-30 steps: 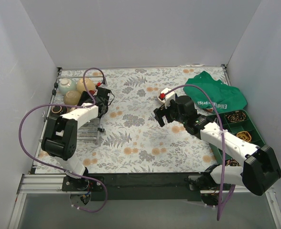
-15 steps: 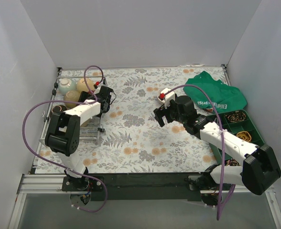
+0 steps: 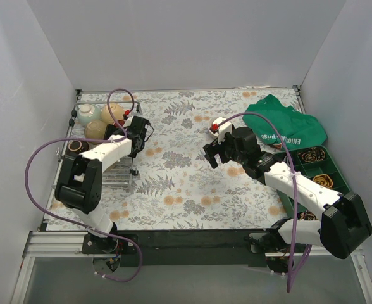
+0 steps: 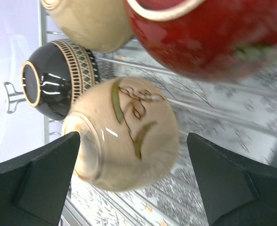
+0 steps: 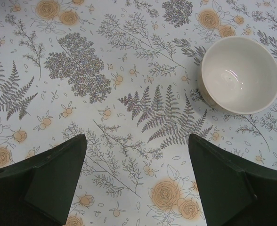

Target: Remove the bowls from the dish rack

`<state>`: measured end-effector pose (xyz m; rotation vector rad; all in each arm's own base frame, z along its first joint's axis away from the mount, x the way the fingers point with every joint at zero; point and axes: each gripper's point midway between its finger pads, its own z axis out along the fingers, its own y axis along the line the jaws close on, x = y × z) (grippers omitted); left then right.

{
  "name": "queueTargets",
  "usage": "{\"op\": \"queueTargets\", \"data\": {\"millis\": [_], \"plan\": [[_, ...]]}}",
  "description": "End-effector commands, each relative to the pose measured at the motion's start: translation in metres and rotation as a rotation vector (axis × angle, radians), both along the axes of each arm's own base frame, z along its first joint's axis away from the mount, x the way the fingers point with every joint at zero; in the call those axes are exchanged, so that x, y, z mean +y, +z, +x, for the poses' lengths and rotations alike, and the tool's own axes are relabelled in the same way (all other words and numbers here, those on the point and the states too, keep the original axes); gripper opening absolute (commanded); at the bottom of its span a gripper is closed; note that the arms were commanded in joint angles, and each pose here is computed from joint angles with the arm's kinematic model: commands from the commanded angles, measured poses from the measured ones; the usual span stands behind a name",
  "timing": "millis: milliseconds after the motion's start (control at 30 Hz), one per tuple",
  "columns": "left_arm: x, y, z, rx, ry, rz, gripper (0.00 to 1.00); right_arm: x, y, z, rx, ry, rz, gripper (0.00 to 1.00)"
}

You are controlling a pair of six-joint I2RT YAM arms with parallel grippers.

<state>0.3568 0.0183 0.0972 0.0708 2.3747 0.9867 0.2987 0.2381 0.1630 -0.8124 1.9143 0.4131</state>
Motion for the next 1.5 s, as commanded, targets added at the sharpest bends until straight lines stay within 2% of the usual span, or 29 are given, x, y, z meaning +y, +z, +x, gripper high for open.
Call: {"op": "queueTargets", "data": {"millis": [0, 433, 867, 1167, 1467], "plan": [[-0.018, 0.010, -0.003, -0.035, -0.080, -0.092, 0.98, 0.009, 0.015, 0.005, -0.035, 0.014, 0.044, 0.97], [-0.005, -0.007, -0.008, 0.010, -0.025, -0.005, 0.98, 0.010, 0.012, 0.005, -0.027, 0.017, 0.041, 0.97], [0.002, -0.010, -0.017, 0.068, 0.001, -0.040, 0.98, 0.011, 0.013, 0.004, -0.026, 0.021, 0.047, 0.97], [0.005, -0.026, -0.024, 0.148, 0.023, -0.005, 0.98, 0.011, 0.012, 0.004, -0.022, 0.019, 0.046, 0.97], [0.008, -0.033, -0.022, 0.162, 0.033, 0.022, 0.98, 0.012, 0.009, 0.005, -0.015, 0.021, 0.043, 0.97]]}}
